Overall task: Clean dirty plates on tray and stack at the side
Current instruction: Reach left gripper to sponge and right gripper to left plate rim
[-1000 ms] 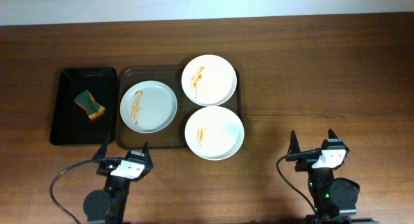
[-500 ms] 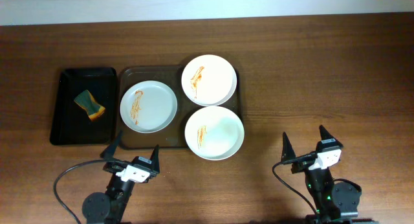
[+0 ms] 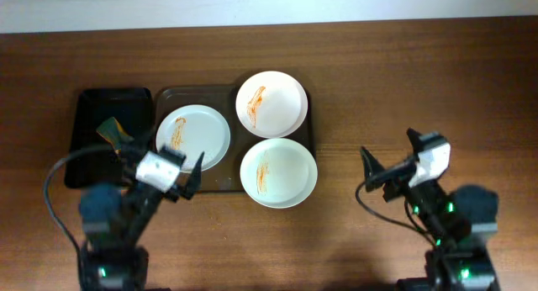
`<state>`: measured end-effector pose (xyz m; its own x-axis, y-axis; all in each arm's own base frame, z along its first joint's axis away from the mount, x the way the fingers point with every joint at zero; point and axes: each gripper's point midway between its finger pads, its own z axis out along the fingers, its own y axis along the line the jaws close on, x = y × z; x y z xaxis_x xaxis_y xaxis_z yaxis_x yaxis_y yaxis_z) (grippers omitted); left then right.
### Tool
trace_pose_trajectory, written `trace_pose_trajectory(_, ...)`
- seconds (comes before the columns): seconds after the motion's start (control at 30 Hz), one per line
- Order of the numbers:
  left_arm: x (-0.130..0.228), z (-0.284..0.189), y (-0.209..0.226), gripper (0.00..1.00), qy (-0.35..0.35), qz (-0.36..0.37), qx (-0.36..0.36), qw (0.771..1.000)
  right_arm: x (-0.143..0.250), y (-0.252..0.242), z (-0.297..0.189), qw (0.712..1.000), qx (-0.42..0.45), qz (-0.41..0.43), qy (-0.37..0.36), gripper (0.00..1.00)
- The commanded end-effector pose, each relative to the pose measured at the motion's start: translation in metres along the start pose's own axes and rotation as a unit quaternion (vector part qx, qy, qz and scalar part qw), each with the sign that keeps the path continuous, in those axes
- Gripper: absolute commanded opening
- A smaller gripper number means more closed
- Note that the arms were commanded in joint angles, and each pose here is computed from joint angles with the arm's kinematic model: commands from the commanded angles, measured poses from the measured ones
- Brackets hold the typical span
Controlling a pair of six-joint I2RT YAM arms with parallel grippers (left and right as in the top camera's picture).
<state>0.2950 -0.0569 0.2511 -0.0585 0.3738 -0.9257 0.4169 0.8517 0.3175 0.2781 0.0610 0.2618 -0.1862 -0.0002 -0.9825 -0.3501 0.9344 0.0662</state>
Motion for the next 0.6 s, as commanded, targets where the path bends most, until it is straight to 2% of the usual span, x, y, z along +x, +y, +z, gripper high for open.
trace_pose_trajectory(0.0,-0.023,0.024,0.011,0.99,0.031,-0.026,0.043,0.998,-0.025,0.001,0.018,0.999,-0.024,0.019,0.039,0.99)
trace_pose_trajectory(0.1,-0.025,0.049,0.023,0.99,0.109,-0.067,0.081,0.989,-0.031,-0.006,0.034,0.991,-0.024,0.052,0.119,0.98)
trace_pose_trajectory(0.23,-0.017,0.076,0.027,0.99,0.209,-0.127,0.140,0.959,-0.031,-0.012,0.052,0.967,-0.025,0.100,0.232,0.98)
trace_pose_trajectory(0.33,-0.032,0.091,0.016,0.99,0.183,-0.152,0.204,0.950,-0.034,-0.013,0.073,0.961,-0.045,0.115,0.249,0.98)
trace_pose_trajectory(0.43,-0.030,0.094,0.015,0.99,0.183,-0.154,0.209,0.948,-0.022,-0.011,0.096,0.947,-0.064,0.176,0.260,0.98)
trace_pose_trajectory(0.57,-0.030,0.092,0.013,0.99,0.183,-0.158,0.215,0.946,0.002,0.016,0.135,0.925,-0.097,0.229,0.287,0.98)
